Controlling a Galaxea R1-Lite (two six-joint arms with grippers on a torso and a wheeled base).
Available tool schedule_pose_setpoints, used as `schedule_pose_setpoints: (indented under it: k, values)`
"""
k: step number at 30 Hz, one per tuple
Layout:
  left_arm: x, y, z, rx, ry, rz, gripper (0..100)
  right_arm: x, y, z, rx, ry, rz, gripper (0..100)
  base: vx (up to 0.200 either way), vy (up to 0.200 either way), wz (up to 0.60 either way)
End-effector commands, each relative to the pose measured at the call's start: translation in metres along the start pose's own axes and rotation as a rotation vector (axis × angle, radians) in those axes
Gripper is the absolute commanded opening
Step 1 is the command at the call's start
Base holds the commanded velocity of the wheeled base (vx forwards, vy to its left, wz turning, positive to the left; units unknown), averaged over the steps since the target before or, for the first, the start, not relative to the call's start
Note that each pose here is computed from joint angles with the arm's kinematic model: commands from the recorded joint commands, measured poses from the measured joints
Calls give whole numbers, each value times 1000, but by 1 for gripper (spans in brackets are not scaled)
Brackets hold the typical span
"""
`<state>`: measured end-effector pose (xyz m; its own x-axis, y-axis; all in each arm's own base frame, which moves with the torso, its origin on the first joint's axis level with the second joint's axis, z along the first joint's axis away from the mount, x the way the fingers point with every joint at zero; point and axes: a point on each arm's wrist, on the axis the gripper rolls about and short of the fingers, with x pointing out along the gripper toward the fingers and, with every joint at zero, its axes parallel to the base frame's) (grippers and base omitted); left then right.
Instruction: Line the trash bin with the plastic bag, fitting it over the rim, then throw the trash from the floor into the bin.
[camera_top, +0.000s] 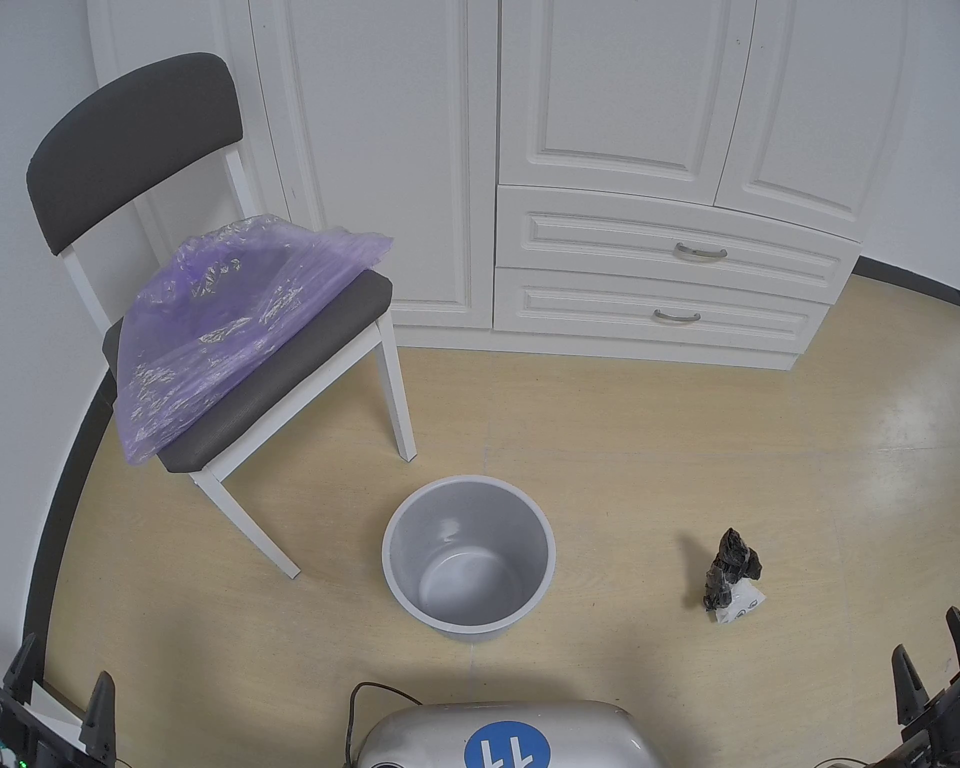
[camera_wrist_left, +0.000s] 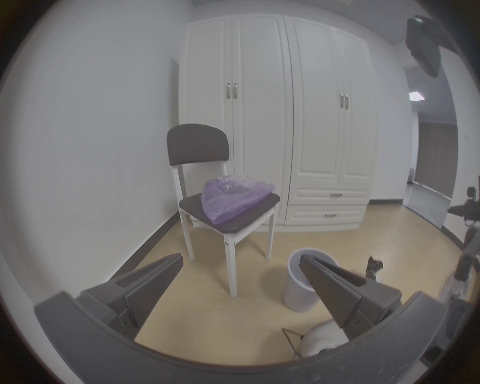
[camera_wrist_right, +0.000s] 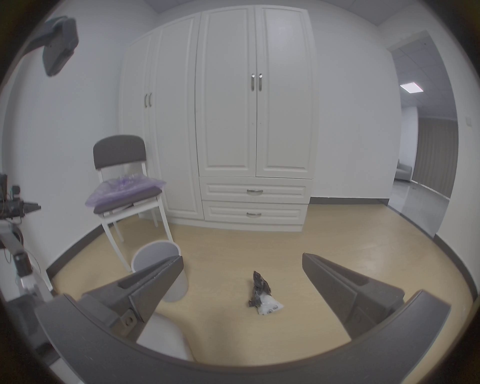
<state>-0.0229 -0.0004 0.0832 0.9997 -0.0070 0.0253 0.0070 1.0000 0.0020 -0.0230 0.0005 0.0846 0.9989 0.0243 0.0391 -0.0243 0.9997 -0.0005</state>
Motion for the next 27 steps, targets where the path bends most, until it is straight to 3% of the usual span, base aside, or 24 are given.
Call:
schedule_pose_setpoints:
  k: [1,6,11,15,18,22,27]
  values:
    - [-11,1,37,-113,-237,17,100,-18,2,56,212,-235,87,100,0,0,0]
    - [-10,-1,33,7,-148,-42,100,-18,3,48,70,-124,137,100,0,0,0]
    - [-7,-1,44,47,-102,-52,100,-2,3,53,68,-20,184,100,0,0,0]
    - [6,-1,59,54,-22,-55,100,21,3,72,76,73,183,100,0,0,0]
    - [26,-1,69,52,88,-52,100,46,3,90,76,158,178,100,0,0,0]
    - [51,0,72,52,226,-49,100,81,3,103,-13,268,178,100,0,0,0]
    - [74,0,79,48,324,-55,100,113,3,115,-92,323,201,100,0,0,0]
